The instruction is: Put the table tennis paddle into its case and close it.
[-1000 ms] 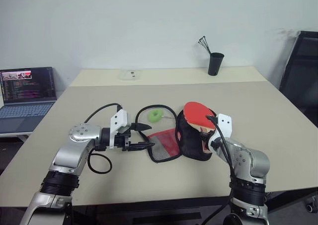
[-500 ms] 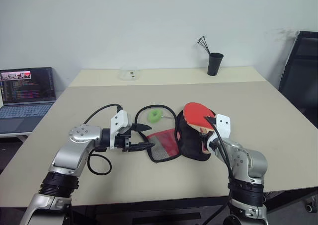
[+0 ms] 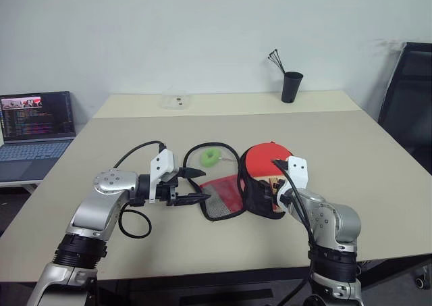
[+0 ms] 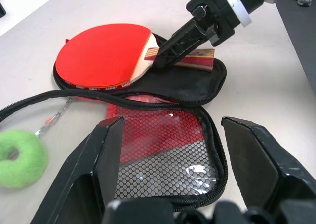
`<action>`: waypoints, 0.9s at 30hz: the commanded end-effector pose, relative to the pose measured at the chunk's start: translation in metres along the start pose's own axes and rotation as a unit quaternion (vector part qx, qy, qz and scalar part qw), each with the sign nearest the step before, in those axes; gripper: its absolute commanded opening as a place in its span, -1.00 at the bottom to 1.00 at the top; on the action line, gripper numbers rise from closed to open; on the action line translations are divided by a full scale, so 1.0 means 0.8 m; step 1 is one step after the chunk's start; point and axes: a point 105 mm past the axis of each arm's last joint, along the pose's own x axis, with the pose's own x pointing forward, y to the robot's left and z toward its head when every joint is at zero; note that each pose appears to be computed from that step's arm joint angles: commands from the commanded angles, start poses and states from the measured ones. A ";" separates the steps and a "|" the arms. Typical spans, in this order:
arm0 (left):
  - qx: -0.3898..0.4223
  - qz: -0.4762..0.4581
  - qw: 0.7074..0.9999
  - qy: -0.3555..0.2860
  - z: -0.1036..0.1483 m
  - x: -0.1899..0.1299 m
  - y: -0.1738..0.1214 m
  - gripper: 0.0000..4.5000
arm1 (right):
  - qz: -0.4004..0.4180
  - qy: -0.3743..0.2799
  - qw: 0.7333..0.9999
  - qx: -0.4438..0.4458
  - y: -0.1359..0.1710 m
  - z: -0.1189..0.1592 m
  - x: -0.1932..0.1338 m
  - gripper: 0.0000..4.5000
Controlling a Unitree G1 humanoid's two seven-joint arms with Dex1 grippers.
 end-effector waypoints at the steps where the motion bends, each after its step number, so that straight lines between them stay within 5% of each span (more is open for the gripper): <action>1: 0.021 0.006 1.000 -0.009 0.012 -0.006 0.002 0.52 | 0.035 -0.018 0.999 -0.005 0.017 0.009 -0.011 0.72; 21: 0.018 0.010 1.000 -0.007 0.008 -0.007 0.001 0.52 | 0.042 0.022 0.998 -0.034 0.016 -0.027 -0.011 0.72; 27: 0.017 0.011 1.000 -0.005 0.007 -0.009 0.001 0.52 | 0.037 0.020 0.998 -0.054 0.012 -0.032 -0.009 0.02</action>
